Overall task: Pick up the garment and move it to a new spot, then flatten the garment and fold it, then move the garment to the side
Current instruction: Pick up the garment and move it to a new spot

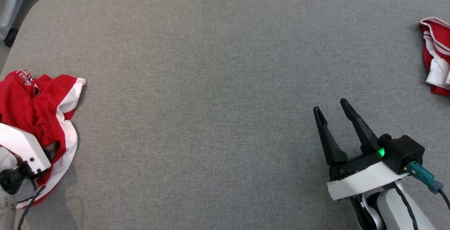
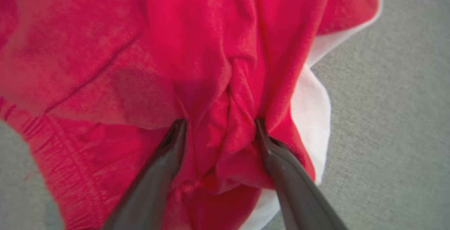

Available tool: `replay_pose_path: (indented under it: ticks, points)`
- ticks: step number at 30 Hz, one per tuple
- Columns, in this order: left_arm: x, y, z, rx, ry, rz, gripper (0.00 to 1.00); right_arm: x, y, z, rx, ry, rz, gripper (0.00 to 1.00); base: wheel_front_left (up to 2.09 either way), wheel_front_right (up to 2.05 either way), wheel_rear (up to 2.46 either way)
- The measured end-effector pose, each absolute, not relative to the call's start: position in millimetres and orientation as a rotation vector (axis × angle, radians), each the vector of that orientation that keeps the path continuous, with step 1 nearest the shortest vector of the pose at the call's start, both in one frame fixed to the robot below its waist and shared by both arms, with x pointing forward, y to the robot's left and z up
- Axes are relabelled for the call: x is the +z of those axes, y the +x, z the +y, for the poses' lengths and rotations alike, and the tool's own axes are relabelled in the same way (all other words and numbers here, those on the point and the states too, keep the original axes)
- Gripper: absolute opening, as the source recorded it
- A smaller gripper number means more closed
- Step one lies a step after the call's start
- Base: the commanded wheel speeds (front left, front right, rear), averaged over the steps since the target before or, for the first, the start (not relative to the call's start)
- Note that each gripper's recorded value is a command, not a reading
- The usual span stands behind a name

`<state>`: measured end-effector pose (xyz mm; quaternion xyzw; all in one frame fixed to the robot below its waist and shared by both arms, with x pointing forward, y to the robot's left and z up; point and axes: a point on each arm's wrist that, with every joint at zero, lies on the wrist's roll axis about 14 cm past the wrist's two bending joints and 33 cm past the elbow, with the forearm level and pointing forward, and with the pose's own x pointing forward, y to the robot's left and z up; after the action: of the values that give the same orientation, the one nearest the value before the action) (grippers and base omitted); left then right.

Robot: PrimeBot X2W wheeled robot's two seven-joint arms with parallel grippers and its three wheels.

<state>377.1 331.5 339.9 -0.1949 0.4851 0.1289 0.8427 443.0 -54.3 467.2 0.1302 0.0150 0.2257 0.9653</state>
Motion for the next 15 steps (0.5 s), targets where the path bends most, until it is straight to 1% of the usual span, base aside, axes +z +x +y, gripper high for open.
replay_pose_path:
  ticks: [4,5,7,8,11,15]
  points:
    - [335.5,375.3,329.8,0.259,-0.416,1.068,1.0,464.4,442.7,-60.7,0.439,0.26,0.037,1.0,0.0,0.0,0.0]
    - [336.2,375.0,329.9,0.258,-0.417,1.067,0.83,465.2,442.5,-60.7,0.439,0.259,0.035,1.0,0.0,0.0,0.0]
    - [337.5,374.5,330.3,0.256,-0.412,1.059,0.14,467.2,442.1,-60.1,0.439,0.26,0.031,1.0,0.0,0.0,0.0]
    - [337.8,373.9,330.3,0.255,-0.41,1.054,0.0,468.2,441.9,-59.7,0.44,0.26,0.029,1.0,0.0,0.0,0.0]
    - [338.9,372.5,329.0,0.245,-0.399,1.054,0.0,470.6,441.4,-58.9,0.441,0.261,0.023,1.0,0.0,0.0,0.0]
    - [354.7,382.3,335.3,0.224,-0.331,0.974,0.0,478.9,440.4,-58.0,0.442,0.263,0.003,1.0,0.0,0.0,0.0]
